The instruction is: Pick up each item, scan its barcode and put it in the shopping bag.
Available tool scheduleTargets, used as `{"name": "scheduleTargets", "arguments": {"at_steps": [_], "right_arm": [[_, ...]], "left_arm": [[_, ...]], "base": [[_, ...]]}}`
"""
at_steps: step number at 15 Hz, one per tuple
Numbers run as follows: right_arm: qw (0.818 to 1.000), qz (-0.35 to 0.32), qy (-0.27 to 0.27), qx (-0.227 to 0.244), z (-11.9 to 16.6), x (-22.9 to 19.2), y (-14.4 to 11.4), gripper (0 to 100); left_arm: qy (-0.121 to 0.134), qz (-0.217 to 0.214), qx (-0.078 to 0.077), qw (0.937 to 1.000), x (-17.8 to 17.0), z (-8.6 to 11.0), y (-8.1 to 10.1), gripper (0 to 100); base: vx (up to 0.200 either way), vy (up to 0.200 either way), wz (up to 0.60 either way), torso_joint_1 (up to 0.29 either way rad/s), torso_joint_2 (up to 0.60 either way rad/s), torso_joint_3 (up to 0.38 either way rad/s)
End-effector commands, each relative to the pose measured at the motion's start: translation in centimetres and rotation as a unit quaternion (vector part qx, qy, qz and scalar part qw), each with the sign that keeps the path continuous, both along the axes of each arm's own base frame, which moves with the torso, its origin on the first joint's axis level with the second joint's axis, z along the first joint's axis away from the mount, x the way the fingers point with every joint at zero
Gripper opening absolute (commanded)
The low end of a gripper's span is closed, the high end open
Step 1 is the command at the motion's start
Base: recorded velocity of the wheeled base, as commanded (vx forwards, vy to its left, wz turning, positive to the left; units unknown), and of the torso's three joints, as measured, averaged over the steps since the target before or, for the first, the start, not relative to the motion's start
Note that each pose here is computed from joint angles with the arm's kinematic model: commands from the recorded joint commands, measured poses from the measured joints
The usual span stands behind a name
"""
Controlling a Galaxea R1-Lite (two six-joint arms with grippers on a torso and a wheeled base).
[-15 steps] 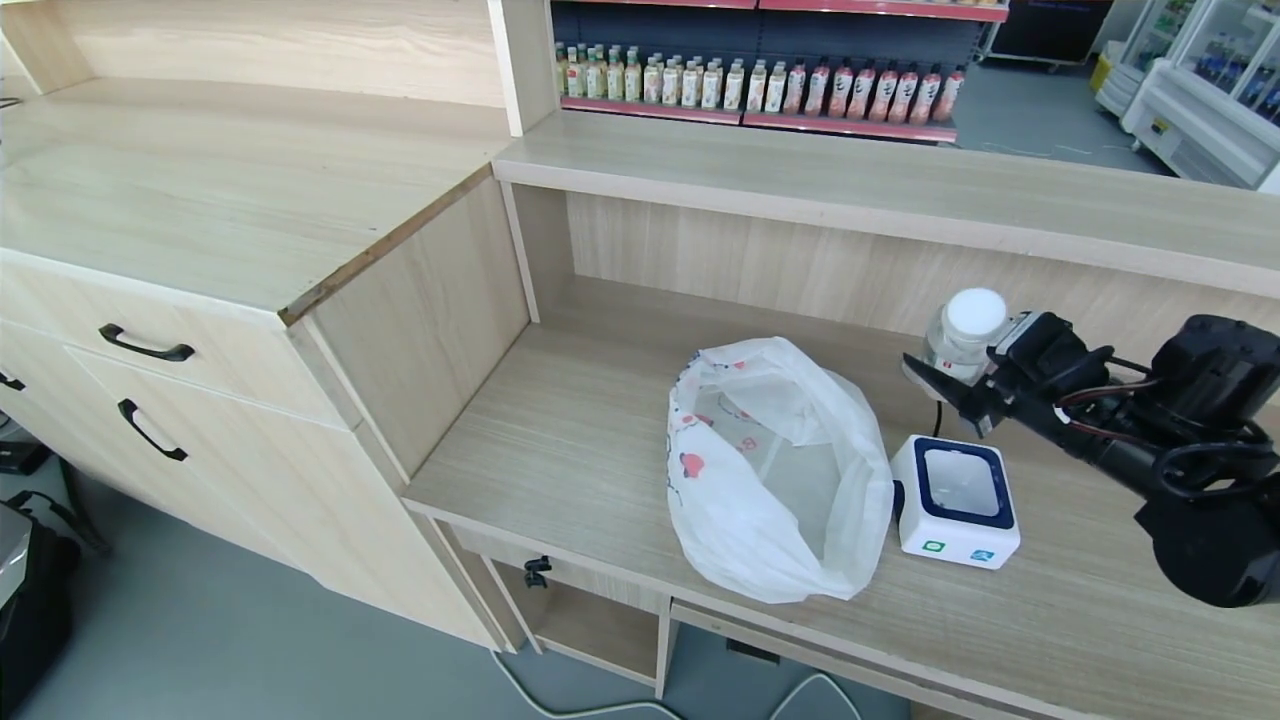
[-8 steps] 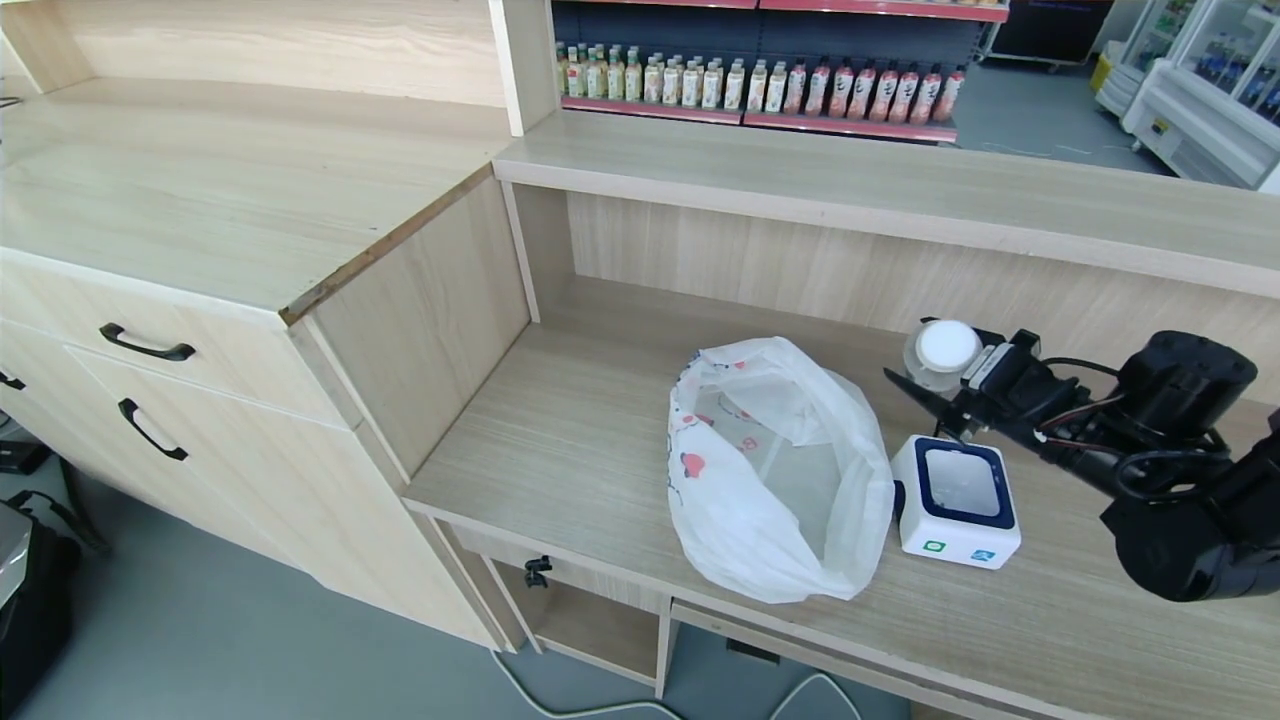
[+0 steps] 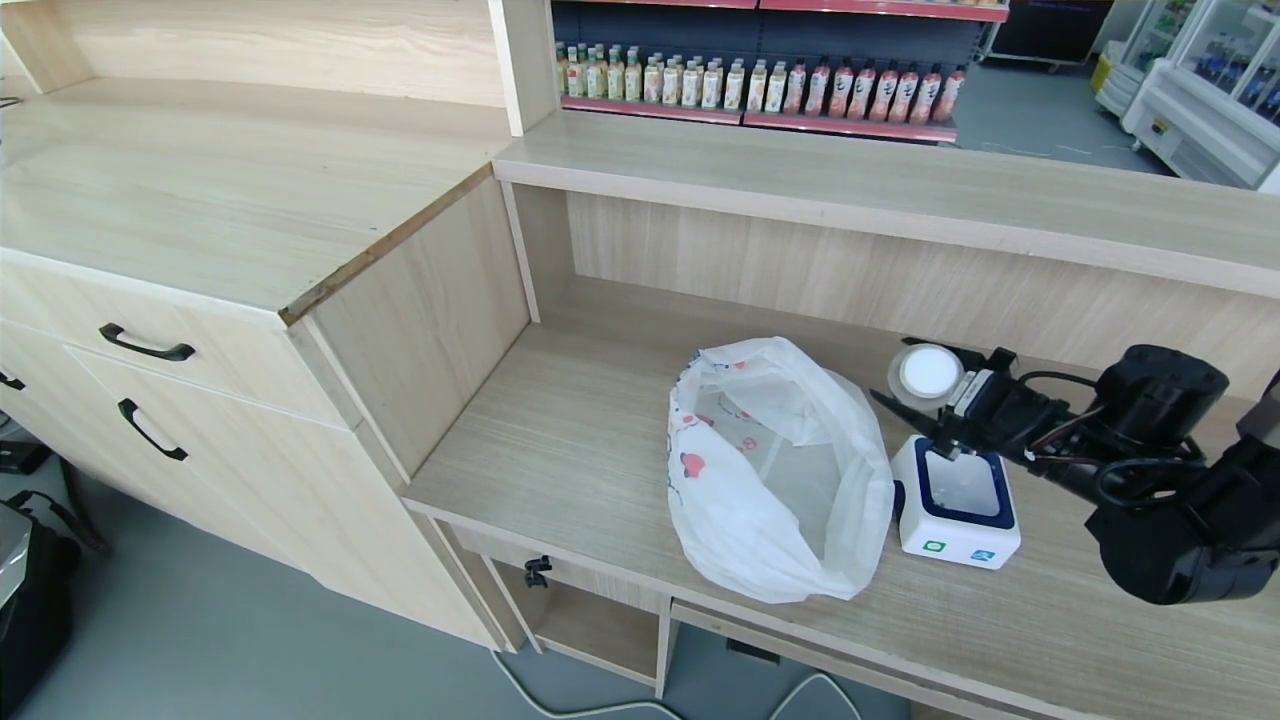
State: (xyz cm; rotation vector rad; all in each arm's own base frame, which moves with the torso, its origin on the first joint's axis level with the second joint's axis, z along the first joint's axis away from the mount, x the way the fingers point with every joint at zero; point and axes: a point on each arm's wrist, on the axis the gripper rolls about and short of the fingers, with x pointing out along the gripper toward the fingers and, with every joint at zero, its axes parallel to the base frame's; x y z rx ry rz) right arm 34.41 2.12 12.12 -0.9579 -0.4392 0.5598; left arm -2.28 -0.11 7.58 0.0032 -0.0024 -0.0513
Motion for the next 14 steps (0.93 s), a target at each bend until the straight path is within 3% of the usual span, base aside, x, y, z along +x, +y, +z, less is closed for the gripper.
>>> {"name": "scheduleTargets", "arguments": {"at_steps": [1, 14], "right_arm": [[1.0, -0.005, 0.005, -0.004, -0.5, 0.1, -0.4, 0], [1.0, 0.022, 0.019, -0.011, -1.7, 0.5, -0.7, 0]], "left_arm": [[0.0, 0.0, 0.0, 1.0, 0.0, 0.0, 0.0, 100], [0.0, 0.0, 0.0, 1.0, 0.0, 0.0, 0.0, 100]], "base": [[0.0, 0.0, 0.0, 0.0, 0.0, 0.0], [0.0, 0.0, 0.0, 0.0, 0.0, 0.0]]}}
